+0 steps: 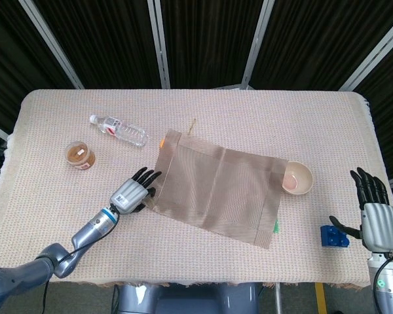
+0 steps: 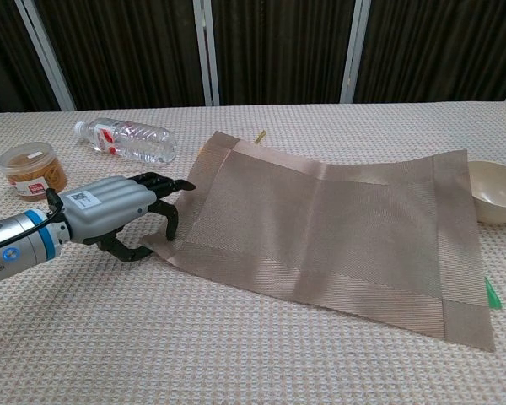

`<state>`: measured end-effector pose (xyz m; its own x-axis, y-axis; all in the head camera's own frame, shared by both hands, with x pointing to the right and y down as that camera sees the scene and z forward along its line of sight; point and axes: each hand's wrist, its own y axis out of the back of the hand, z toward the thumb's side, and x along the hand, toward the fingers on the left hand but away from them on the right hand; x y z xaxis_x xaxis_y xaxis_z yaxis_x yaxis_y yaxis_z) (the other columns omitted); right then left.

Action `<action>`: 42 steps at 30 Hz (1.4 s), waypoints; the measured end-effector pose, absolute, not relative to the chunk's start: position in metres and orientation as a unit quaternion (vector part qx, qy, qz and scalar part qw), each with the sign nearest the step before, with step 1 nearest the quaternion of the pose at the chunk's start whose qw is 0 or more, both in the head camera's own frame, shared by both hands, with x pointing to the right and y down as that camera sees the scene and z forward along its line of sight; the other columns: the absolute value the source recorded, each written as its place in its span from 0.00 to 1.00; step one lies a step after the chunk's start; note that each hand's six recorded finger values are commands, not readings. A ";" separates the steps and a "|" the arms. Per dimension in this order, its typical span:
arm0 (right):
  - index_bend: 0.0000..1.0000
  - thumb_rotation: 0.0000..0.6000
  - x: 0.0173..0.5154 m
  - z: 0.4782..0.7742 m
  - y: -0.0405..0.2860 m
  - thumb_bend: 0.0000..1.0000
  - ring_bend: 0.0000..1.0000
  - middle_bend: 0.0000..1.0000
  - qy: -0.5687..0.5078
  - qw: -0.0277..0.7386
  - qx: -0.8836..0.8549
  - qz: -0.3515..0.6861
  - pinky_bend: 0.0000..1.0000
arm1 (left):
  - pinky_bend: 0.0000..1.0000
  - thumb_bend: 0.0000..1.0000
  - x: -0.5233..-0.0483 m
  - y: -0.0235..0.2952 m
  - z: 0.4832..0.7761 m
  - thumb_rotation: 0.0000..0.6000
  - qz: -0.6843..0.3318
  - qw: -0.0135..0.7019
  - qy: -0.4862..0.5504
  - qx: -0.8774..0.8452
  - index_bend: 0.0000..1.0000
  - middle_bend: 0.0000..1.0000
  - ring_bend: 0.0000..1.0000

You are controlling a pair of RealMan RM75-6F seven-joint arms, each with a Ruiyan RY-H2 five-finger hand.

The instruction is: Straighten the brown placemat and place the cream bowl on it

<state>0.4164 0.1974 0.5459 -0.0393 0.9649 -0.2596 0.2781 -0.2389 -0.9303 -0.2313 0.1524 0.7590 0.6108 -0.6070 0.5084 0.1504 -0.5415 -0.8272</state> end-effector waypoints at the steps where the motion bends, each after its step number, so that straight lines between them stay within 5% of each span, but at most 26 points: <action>1: 0.00 1.00 0.416 0.545 0.197 0.05 0.00 0.00 -0.516 0.340 -0.604 0.504 0.00 | 0.00 0.50 -0.231 0.152 0.759 1.00 -0.416 0.455 0.148 -0.773 0.48 0.00 0.00; 23: 0.00 1.00 0.413 0.540 0.198 0.05 0.00 0.00 -0.520 0.342 -0.608 0.494 0.00 | 0.00 0.53 -0.234 0.162 0.748 1.00 -0.406 0.453 0.159 -0.778 0.60 0.00 0.00; 42: 0.00 1.00 0.405 0.530 0.203 0.05 0.00 0.00 -0.523 0.348 -0.613 0.479 0.00 | 0.00 0.58 -0.269 0.230 0.689 1.00 -0.448 0.413 0.133 -0.782 0.59 0.00 0.00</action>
<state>0.4051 0.2030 0.5298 -0.0054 0.9750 -0.2223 0.3082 -0.2099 -0.9279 -0.2692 0.2299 0.6887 0.5640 -0.5771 0.5906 0.1626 -0.6236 -0.7647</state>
